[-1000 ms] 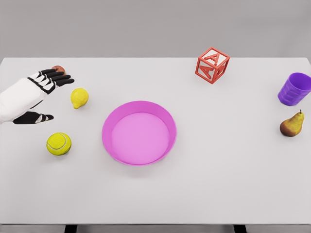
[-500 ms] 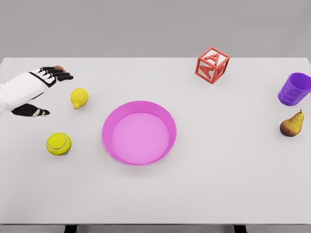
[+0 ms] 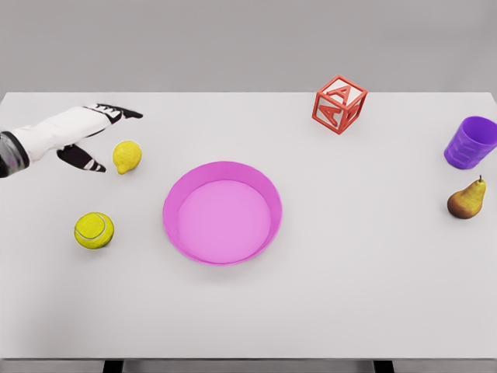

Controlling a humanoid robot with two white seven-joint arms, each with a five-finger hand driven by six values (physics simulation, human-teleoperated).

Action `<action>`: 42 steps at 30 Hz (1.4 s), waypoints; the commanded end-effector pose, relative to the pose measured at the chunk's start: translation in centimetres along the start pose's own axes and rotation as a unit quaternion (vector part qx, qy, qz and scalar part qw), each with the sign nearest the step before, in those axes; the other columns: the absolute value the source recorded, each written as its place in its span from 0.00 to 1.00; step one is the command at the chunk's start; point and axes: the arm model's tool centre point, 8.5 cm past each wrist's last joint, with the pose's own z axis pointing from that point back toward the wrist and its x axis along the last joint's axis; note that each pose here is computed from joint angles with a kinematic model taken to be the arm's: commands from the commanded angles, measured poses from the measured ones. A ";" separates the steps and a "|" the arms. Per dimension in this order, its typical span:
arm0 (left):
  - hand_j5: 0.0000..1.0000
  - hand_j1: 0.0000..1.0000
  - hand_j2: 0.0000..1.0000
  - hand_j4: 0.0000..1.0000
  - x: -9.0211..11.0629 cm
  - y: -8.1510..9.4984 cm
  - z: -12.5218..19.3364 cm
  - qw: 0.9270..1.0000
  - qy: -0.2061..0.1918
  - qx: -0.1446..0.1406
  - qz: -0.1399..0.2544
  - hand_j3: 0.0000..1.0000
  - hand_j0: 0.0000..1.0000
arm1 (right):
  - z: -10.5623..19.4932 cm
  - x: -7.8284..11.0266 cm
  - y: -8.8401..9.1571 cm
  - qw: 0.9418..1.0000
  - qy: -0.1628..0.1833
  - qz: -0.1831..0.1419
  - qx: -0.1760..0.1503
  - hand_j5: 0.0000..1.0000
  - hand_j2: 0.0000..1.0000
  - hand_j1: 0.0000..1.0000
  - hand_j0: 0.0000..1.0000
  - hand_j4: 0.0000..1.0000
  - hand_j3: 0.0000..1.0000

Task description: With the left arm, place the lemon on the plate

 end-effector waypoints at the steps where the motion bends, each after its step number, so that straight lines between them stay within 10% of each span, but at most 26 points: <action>1: 1.00 1.00 1.00 1.00 -0.6 -0.5 -0.2 1.000 0.017 -0.004 0.021 1.00 1.00 | 0.0 0.0 0.0 1.000 0.000 0.000 0.000 1.00 1.00 1.00 1.00 1.00 1.00; 42: 1.00 1.00 1.00 1.00 -1.7 -2.7 -3.5 0.997 0.047 -0.062 0.003 1.00 1.00 | 0.0 0.0 0.0 1.000 0.000 0.000 0.000 1.00 1.00 1.00 1.00 1.00 1.00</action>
